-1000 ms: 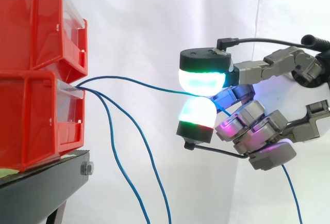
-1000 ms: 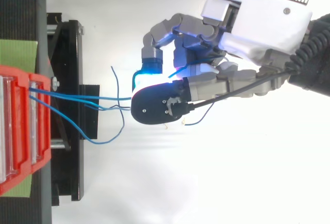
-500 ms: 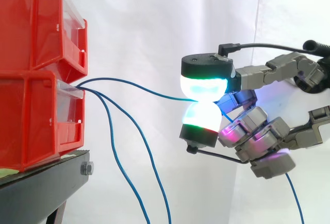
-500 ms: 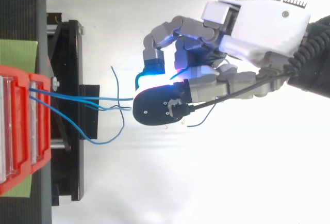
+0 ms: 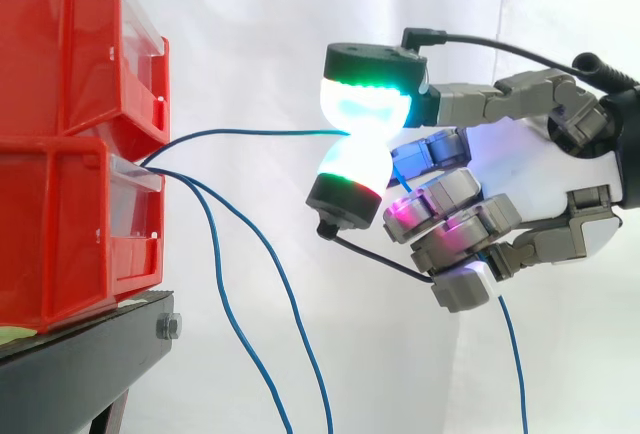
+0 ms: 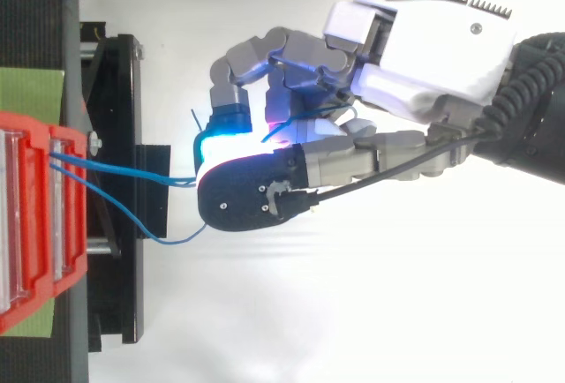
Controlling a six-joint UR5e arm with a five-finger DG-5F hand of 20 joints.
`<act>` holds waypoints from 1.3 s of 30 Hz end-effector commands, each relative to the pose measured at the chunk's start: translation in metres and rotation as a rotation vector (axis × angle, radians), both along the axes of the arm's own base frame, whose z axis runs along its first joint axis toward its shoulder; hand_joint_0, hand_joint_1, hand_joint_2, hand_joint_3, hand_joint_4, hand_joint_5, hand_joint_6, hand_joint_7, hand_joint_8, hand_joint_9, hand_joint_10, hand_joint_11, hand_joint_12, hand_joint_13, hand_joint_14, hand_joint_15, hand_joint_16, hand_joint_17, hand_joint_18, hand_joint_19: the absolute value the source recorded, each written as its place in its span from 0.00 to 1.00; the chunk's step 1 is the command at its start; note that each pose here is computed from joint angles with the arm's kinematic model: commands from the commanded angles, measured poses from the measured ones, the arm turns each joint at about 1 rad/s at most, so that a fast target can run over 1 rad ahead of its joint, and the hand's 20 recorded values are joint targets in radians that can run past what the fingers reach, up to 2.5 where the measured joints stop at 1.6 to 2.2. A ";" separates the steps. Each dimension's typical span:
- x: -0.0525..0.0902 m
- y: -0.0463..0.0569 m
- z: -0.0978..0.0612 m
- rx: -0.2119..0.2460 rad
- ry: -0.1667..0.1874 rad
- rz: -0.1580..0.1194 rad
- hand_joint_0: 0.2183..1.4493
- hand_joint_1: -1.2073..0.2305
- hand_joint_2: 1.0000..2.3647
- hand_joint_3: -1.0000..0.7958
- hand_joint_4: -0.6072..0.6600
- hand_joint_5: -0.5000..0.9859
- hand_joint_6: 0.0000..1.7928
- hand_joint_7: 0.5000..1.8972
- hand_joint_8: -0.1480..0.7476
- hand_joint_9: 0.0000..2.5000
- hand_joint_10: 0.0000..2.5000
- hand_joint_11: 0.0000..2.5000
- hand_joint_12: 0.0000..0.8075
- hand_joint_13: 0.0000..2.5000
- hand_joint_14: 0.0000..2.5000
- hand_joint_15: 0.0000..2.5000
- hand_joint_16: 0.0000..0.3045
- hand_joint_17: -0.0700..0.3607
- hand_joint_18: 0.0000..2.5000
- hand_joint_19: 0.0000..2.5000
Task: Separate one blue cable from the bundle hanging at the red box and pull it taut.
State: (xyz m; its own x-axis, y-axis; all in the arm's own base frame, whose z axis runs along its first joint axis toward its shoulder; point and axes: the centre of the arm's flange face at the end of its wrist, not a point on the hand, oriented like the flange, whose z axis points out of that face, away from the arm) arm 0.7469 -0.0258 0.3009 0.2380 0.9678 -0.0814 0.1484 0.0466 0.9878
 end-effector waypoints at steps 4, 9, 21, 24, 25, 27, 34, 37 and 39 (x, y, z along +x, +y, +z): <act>0.000 0.003 0.000 -0.002 -0.003 0.004 0.44 0.33 0.01 0.50 0.30 0.21 0.54 0.71 0.57 0.12 1.00 0.78 0.55 0.31 1.00 0.62 0.16 0.41 0.41 0.41; 0.000 0.009 0.000 -0.007 0.000 0.012 0.44 0.33 0.01 0.50 0.31 0.21 0.54 0.71 0.57 0.13 1.00 0.77 0.55 0.31 1.00 0.62 0.16 0.41 0.41 0.41; 0.001 0.009 -0.001 -0.007 0.001 0.011 0.44 0.32 0.01 0.50 0.31 0.21 0.54 0.71 0.57 0.13 1.00 0.78 0.55 0.31 1.00 0.62 0.16 0.41 0.41 0.42; 0.000 0.009 0.000 -0.007 0.000 0.011 0.44 0.32 0.01 0.50 0.31 0.21 0.54 0.71 0.57 0.13 1.00 0.78 0.56 0.31 1.00 0.62 0.16 0.41 0.41 0.42; 0.000 0.009 0.000 -0.007 0.001 0.011 0.44 0.32 0.01 0.51 0.31 0.21 0.54 0.72 0.57 0.13 1.00 0.78 0.55 0.31 1.00 0.62 0.16 0.41 0.41 0.43; 0.000 0.009 0.000 -0.007 0.000 0.011 0.44 0.32 0.01 0.51 0.31 0.21 0.54 0.72 0.57 0.13 1.00 0.79 0.55 0.31 1.00 0.63 0.15 0.41 0.41 0.42; 0.000 0.009 0.000 -0.007 0.001 0.011 0.44 0.32 0.01 0.51 0.31 0.21 0.54 0.72 0.57 0.13 1.00 0.79 0.55 0.31 1.00 0.63 0.16 0.41 0.41 0.42; 0.000 0.009 -0.002 -0.008 0.003 0.011 0.44 0.32 0.01 0.51 0.31 0.21 0.54 0.72 0.57 0.13 1.00 0.79 0.55 0.31 1.00 0.63 0.16 0.41 0.41 0.42; 0.000 0.009 -0.002 -0.008 0.003 0.011 0.44 0.32 0.01 0.51 0.31 0.21 0.54 0.72 0.57 0.13 1.00 0.78 0.55 0.31 1.00 0.63 0.16 0.41 0.42 0.42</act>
State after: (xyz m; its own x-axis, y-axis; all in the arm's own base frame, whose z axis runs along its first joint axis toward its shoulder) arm 0.7472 -0.0170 0.2999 0.2273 0.9698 -0.0888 0.1494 0.0554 0.9872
